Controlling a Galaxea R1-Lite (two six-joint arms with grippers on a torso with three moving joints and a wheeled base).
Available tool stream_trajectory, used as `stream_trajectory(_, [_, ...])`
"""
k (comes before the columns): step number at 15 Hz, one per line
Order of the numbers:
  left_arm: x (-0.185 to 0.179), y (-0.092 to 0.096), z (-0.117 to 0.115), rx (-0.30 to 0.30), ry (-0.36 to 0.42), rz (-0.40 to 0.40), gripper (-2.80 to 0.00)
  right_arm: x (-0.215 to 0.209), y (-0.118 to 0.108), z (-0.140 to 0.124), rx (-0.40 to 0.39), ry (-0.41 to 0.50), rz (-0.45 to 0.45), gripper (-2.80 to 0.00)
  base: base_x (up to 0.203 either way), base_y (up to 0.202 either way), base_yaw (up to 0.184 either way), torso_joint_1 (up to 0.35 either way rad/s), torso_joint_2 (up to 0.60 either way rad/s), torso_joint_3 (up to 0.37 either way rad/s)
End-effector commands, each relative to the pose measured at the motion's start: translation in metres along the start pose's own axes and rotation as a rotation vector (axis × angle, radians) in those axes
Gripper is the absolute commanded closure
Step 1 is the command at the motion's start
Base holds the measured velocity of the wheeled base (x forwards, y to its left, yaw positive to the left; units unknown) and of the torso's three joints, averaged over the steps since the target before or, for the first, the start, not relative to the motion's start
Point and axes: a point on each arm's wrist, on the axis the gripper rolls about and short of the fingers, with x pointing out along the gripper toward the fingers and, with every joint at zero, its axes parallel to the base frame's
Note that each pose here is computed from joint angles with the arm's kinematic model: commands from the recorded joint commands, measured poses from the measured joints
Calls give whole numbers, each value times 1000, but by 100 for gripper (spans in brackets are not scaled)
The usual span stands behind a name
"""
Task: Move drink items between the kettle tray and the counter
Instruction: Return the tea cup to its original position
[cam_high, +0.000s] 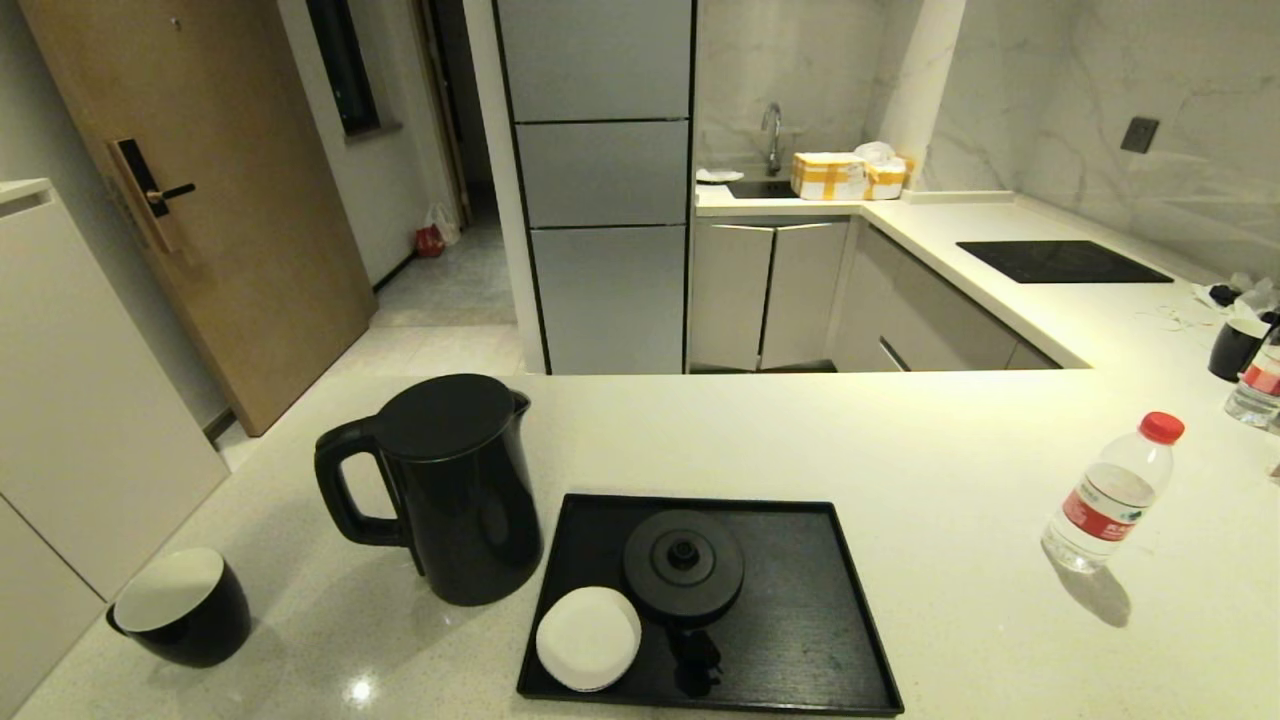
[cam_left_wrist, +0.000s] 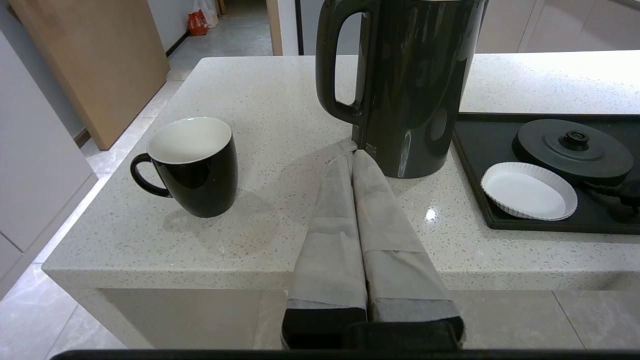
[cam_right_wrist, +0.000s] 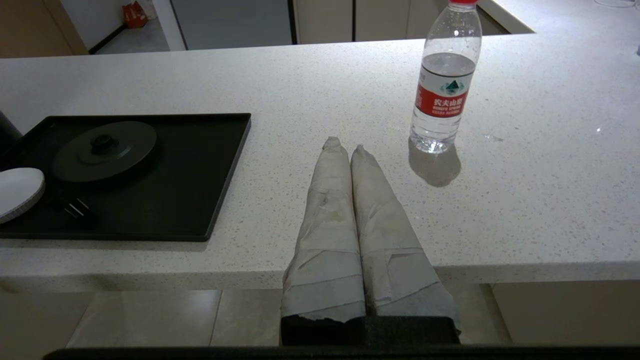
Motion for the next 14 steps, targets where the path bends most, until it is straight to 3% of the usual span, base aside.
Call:
stream_trajectory(1, [0, 0, 0, 0, -2, 1, 0, 0, 0, -1, 0, 3, 0, 0, 0, 0, 0, 0, 0, 0])
stream_trajectory(14, [0, 0, 0, 0, -2, 1, 0, 0, 0, -1, 0, 3, 0, 0, 0, 0, 0, 0, 0, 0])
